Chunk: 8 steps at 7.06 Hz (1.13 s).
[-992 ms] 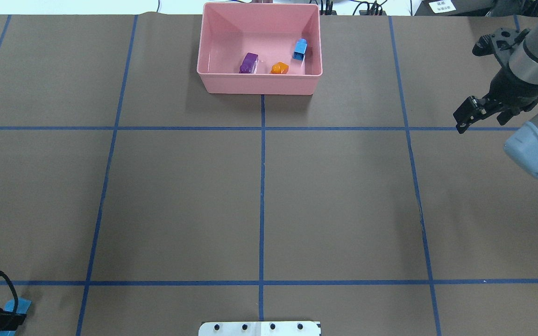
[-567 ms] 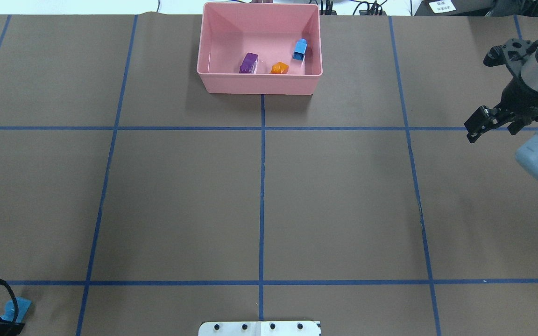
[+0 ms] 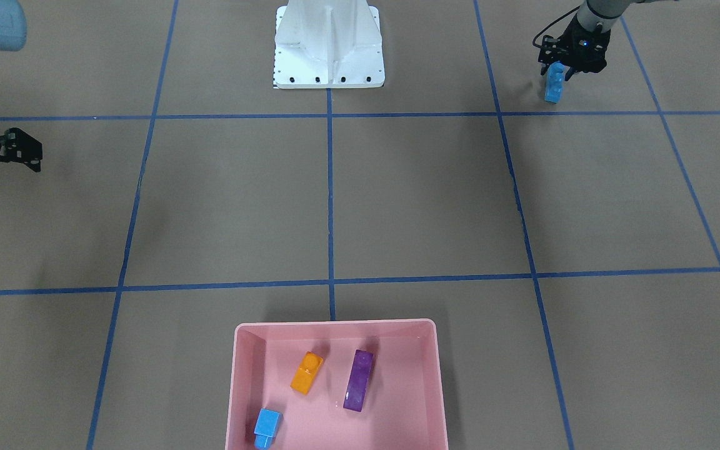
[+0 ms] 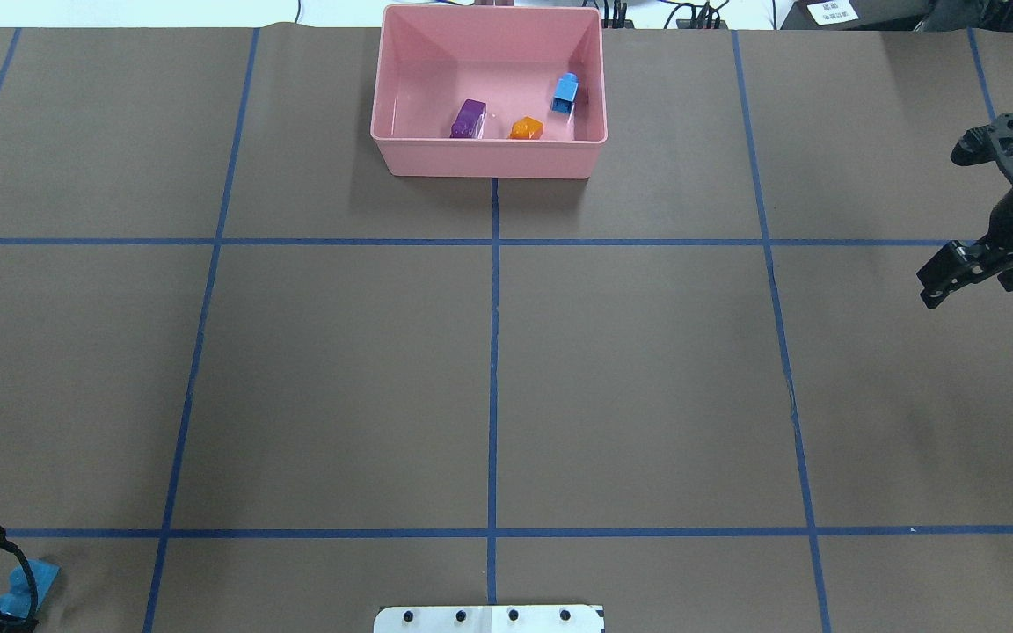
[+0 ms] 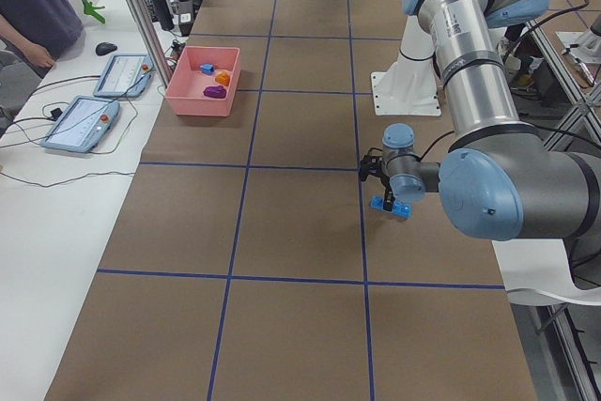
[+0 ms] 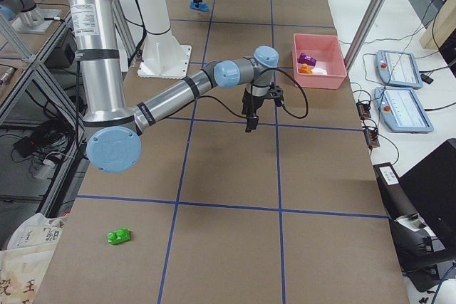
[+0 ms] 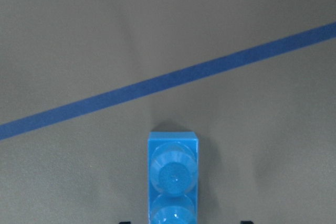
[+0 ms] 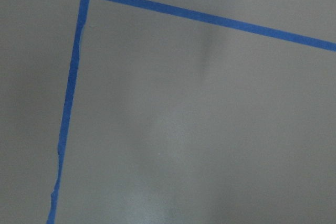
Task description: Put all blocks into box
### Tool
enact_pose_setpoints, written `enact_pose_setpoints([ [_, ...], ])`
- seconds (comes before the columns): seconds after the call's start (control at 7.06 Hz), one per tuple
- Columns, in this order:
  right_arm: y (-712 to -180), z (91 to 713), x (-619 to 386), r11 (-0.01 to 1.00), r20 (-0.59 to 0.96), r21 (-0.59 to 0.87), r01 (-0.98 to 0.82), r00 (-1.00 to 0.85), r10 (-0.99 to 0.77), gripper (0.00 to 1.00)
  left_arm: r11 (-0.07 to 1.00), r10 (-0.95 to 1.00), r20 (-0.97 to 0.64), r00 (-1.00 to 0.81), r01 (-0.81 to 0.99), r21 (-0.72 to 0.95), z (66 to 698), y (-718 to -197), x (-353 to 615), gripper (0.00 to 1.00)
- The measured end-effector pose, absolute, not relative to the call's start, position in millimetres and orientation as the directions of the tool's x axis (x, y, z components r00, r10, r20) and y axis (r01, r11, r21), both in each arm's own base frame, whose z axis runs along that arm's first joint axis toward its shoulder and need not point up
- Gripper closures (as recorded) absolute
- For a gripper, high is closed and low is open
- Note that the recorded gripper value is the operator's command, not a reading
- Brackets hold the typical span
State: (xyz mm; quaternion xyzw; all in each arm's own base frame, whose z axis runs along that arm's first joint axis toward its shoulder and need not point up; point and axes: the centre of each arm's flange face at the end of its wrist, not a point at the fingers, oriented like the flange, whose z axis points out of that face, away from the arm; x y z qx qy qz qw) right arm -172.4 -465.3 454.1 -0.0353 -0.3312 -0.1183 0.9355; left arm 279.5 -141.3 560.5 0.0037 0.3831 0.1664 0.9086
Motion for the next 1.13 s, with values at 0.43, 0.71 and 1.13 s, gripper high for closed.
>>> enact_pose_setpoints([
  [0.43,-438,475,-151,0.955,0.62,0.024,0.296,0.745,-0.247,0.0,0.944,0.305,-0.695,0.651,-0.3,0.134,561,-141,280,1.0],
  [0.71,-427,490,-127,0.944,0.613,0.045,0.327,0.737,-0.285,0.0,0.952,0.283,-0.723,0.631,-0.277,0.131,535,-143,272,1.0],
  [1.13,-409,533,-59,0.915,0.596,0.101,0.391,0.713,-0.371,0.0,0.968,0.197,-0.785,0.588,-0.244,0.06,490,-160,253,1.0],
])
